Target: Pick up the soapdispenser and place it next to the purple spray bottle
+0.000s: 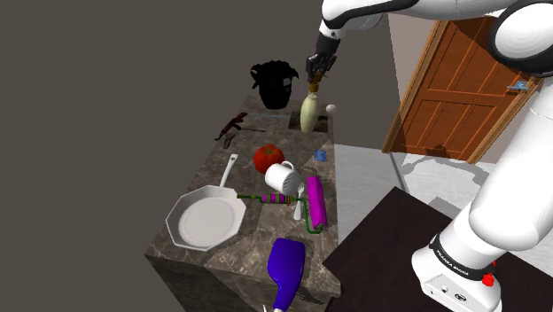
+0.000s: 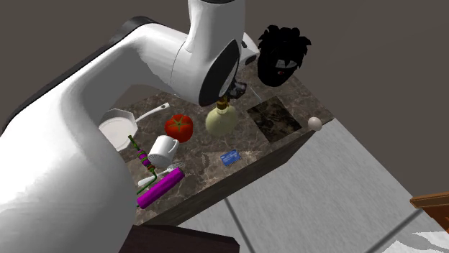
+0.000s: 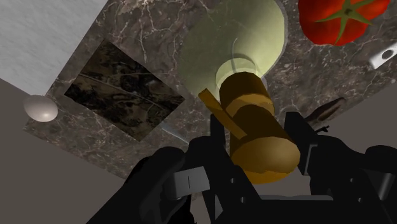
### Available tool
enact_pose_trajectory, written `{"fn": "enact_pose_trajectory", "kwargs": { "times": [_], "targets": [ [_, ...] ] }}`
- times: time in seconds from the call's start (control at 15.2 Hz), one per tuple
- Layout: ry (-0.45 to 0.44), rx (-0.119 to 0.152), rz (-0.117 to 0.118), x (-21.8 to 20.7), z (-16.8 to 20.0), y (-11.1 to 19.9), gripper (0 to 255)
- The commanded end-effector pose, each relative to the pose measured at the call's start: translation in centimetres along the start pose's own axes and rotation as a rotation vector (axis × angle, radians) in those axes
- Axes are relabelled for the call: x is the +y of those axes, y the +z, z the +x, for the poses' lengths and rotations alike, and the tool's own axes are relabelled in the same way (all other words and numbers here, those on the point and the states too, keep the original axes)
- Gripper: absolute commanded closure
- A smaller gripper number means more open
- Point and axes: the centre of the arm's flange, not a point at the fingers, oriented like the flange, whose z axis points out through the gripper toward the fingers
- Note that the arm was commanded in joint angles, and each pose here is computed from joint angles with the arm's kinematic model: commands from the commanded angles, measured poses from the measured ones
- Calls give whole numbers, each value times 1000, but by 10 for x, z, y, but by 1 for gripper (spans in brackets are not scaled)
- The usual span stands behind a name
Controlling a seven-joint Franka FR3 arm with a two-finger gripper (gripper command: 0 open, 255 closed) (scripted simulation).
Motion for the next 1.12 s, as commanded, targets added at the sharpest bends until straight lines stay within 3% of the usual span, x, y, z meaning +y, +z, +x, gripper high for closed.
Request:
{"fn": "enact_pose_trajectory", "kwargs": {
  "times": [0.0,1.06],
  "targets": [
    [0,0,0,0,2,-11,255],
    [0,0,0,-5,21,-93,255]
  ]
}}
